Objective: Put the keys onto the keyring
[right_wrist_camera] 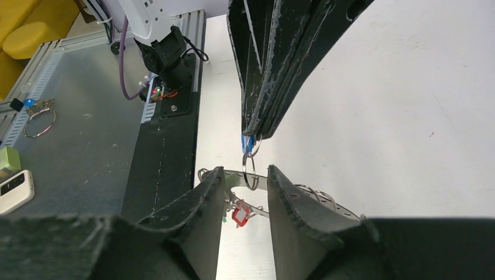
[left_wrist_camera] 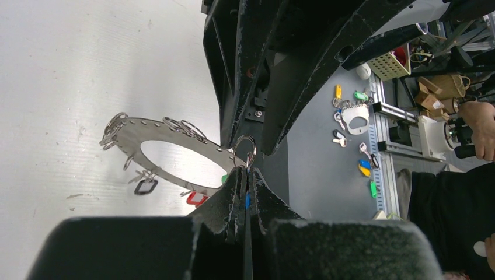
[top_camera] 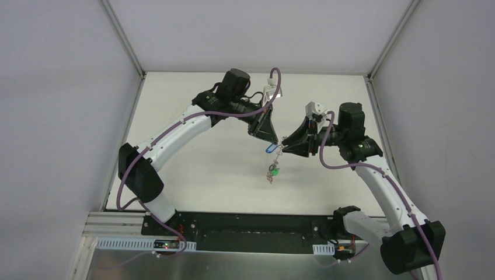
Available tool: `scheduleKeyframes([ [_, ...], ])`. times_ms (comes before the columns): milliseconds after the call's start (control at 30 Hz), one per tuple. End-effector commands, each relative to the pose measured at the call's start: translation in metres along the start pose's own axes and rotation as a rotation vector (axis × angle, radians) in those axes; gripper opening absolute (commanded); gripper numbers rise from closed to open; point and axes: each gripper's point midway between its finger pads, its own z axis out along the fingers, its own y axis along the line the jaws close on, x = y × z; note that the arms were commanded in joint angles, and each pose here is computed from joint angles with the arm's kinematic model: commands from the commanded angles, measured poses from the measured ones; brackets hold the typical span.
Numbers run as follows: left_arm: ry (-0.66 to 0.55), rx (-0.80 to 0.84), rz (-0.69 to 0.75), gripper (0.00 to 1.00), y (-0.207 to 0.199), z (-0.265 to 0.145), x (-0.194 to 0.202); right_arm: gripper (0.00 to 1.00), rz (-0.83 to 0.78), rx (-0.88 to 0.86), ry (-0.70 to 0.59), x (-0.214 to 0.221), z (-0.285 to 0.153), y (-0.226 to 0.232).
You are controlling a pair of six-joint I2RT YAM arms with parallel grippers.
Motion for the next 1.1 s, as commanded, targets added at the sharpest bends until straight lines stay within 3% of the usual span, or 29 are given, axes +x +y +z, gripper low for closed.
scheduleKeyframes([
  [0,-0.033,0.034,0.047,0.0,-0.014,-0.006,-0.013,0.32,-0.054,-0.018,-0.016,-0.01,0.004,0.003],
  [433,-0.034,0.037,0.043,0.0,-0.013,-0.005,-0.014,0.0,-0.051,-0.014,-0.01,-0.007,0.006,0.002],
  [1067,-0.037,0.022,-0.034,0.0,-0.007,-0.007,-0.009,0.0,-0.055,0.02,-0.058,-0.022,-0.003,0.0],
])
